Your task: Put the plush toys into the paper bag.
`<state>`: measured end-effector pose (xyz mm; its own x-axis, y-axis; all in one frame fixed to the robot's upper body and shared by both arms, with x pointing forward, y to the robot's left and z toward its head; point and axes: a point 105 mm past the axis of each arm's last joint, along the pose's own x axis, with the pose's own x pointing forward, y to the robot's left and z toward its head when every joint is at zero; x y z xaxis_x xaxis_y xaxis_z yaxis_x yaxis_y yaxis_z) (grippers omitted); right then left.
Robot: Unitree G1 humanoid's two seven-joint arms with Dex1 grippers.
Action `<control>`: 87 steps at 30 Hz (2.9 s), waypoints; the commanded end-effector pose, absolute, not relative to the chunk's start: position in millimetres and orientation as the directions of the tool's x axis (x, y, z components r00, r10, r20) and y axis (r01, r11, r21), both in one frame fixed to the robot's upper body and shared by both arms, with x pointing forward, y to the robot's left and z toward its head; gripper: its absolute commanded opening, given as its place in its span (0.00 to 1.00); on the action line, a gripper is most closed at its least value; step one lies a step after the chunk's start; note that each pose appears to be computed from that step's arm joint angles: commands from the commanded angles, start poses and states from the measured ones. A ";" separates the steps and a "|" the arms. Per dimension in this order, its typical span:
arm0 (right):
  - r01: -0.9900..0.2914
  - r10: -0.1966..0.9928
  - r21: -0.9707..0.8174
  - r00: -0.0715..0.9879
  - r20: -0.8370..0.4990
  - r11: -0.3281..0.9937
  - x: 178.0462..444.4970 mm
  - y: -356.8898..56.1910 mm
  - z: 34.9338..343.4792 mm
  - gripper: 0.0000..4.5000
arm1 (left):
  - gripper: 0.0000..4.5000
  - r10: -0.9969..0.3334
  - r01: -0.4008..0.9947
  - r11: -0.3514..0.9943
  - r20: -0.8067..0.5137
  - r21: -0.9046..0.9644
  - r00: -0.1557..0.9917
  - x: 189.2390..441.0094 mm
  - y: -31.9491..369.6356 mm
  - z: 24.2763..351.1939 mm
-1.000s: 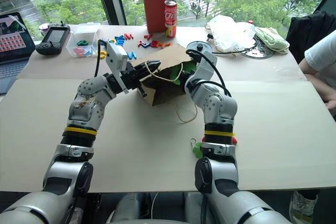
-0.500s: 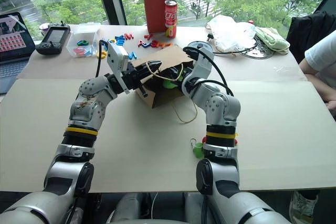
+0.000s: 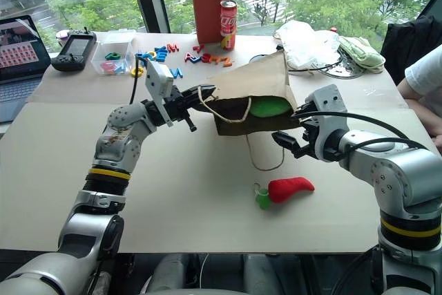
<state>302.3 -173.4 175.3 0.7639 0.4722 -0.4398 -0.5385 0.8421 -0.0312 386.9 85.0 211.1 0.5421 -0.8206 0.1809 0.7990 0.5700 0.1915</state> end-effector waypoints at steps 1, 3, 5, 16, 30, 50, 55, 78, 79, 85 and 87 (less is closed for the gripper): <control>-0.627 0.583 -0.002 0.726 -0.364 0.779 298.5 -137.6 185.7 1.00 | 0.00 -0.832 0.804 0.551 0.221 0.221 0.509 382.8 78.0 222.9; -0.638 0.602 0.017 0.717 -0.353 0.770 298.4 -127.3 184.0 1.00 | 0.00 -0.833 0.805 0.550 0.220 0.223 0.508 382.3 78.0 222.8; -0.635 0.602 0.023 0.719 -0.347 0.772 298.5 -125.2 184.2 1.00 | 0.00 -0.833 0.804 0.549 0.218 0.227 0.508 381.8 78.6 223.3; -0.691 0.412 -0.263 0.646 -0.642 0.673 262.7 -189.4 171.9 1.00 | 0.00 -0.834 0.802 0.550 0.209 0.232 0.511 380.0 81.6 219.5; -0.842 0.298 -0.280 0.445 -0.845 0.461 239.0 -187.7 98.2 1.00 | 0.00 -0.836 0.809 0.545 0.215 0.221 0.505 376.7 74.4 217.4; -0.649 0.332 -0.327 0.680 -0.654 0.687 280.7 -168.3 112.6 0.08 | 0.00 -0.812 0.798 0.575 0.249 0.180 0.528 378.2 68.6 222.0; -0.676 0.549 -0.156 0.692 -0.468 0.720 282.0 -131.3 159.9 0.08 | 0.00 -0.804 0.795 0.584 0.258 0.167 0.536 380.3 68.5 225.0; -0.557 0.580 0.169 0.744 -0.332 0.813 327.0 -75.8 155.8 0.08 | 0.00 -0.817 0.802 0.568 0.246 0.187 0.521 379.4 66.7 226.8; -0.562 0.582 0.166 0.741 -0.334 0.810 324.4 -78.3 154.9 0.08 | 0.00 -0.817 0.802 0.567 0.246 0.186 0.521 379.4 66.6 226.9; -0.586 0.600 0.160 0.714 -0.362 0.794 308.5 -82.7 145.6 0.08 | 0.00 -0.823 0.810 0.558 0.243 0.178 0.514 379.6 64.0 227.3; -0.573 0.593 0.171 0.725 -0.351 0.802 309.3 -80.7 146.1 0.08 | 0.00 -0.826 0.815 0.553 0.247 0.174 0.507 379.0 62.9 229.0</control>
